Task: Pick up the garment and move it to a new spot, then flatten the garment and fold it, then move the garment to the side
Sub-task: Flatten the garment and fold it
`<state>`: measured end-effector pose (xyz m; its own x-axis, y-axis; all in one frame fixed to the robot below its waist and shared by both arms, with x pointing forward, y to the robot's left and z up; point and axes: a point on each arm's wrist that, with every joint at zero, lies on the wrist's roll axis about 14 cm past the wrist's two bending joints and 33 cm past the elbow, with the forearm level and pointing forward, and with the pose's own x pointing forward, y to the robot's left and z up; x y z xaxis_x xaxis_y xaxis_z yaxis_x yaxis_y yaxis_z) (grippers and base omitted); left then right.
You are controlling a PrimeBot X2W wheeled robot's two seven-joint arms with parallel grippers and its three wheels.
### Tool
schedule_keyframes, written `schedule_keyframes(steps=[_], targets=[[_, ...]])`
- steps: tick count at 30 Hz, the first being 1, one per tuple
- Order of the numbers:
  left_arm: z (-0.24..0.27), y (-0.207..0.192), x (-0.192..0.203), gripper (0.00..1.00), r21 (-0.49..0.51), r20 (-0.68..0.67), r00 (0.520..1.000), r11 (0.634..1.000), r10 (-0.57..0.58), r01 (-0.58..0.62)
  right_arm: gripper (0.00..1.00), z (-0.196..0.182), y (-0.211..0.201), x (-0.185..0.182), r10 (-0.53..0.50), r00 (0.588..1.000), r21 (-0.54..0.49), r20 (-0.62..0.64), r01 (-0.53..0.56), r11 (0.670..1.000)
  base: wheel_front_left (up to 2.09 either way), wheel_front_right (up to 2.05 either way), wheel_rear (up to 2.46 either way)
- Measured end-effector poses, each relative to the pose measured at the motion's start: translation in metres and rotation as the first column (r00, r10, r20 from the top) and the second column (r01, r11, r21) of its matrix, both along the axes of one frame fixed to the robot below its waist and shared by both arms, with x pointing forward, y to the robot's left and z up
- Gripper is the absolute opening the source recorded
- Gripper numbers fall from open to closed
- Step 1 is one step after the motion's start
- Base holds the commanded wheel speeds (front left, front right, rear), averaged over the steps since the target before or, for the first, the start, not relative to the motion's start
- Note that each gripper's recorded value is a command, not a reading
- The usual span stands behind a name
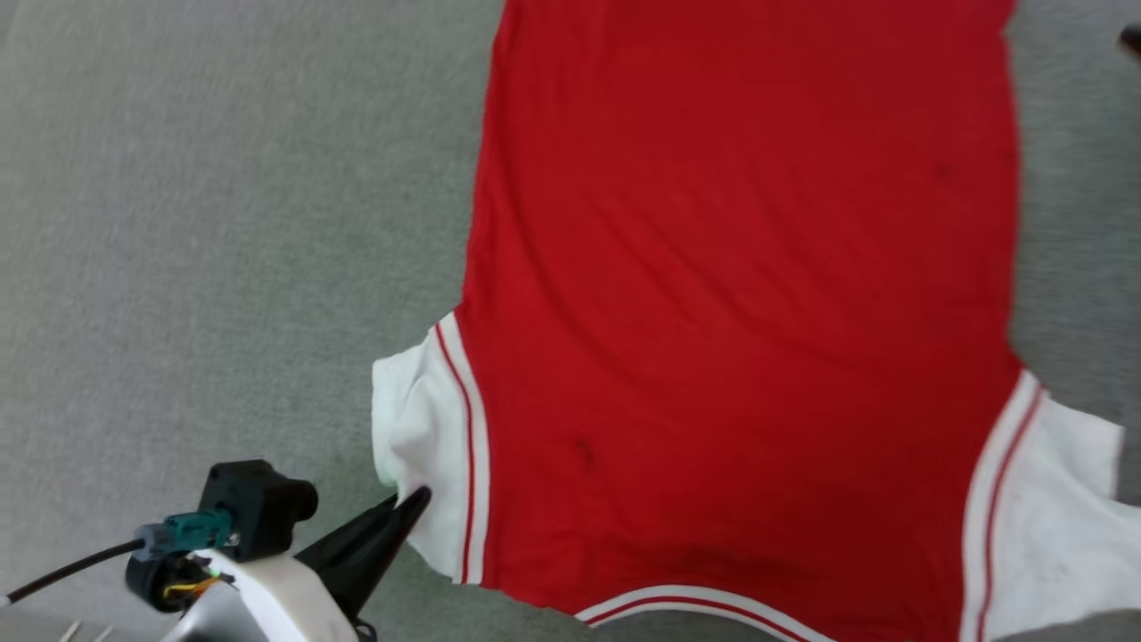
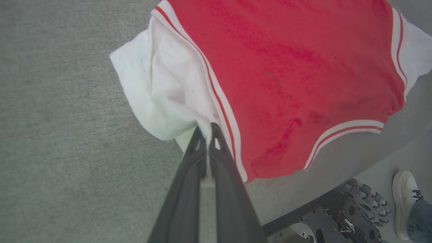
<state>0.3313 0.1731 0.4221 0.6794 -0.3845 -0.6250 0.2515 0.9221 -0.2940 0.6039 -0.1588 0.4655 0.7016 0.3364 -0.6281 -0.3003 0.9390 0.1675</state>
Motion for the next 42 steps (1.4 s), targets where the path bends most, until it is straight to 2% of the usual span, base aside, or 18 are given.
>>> schedule_keyframes(steps=[4,10,19,27,28,29,37,42], targets=[[-0.005,-0.001,0.003,0.00,-0.004,-0.002,1.000,1.000,0.020,-0.020,1.00,-0.009,0.022,0.040,0.010,1.000,-0.011,-0.007,-0.010,1.000,0.00,0.00,0.00],[-0.012,0.004,0.005,0.00,0.007,-0.015,0.998,0.998,0.056,-0.055,1.00,-0.042,0.053,0.074,0.026,0.997,-0.011,-0.075,-0.027,1.000,0.00,0.00,0.00],[-0.021,0.014,0.003,0.00,0.028,-0.032,0.993,0.993,0.112,-0.111,1.00,-0.102,0.071,0.083,0.035,0.974,-0.041,-0.225,-0.045,0.998,0.00,0.00,0.00],[-0.025,0.020,0.004,0.00,0.046,-0.034,0.991,0.991,0.126,-0.124,0.98,-0.122,0.076,0.078,0.051,0.956,-0.069,-0.290,-0.074,0.995,0.00,0.00,0.00],[-0.025,0.020,0.004,0.00,0.045,-0.031,0.991,0.991,0.126,-0.125,0.36,-0.122,0.075,0.077,0.049,0.953,-0.069,-0.300,-0.073,0.995,0.00,0.00,0.00],[-0.025,0.020,0.004,0.00,0.045,-0.030,0.991,0.991,0.127,-0.126,0.00,-0.123,0.074,0.076,0.050,0.950,-0.071,-0.307,-0.075,0.995,0.00,0.00,0.00],[-0.023,0.019,0.007,0.00,0.034,-0.006,0.992,0.992,0.123,-0.123,0.00,-0.117,0.064,0.060,0.047,0.945,-0.072,-0.325,-0.074,0.995,0.00,0.00,0.00],[-0.018,0.023,0.011,0.00,0.041,0.030,0.993,0.993,0.113,-0.114,0.00,-0.112,0.050,0.038,0.040,0.941,-0.091,-0.337,-0.075,0.993,0.00,0.00,0.00]])
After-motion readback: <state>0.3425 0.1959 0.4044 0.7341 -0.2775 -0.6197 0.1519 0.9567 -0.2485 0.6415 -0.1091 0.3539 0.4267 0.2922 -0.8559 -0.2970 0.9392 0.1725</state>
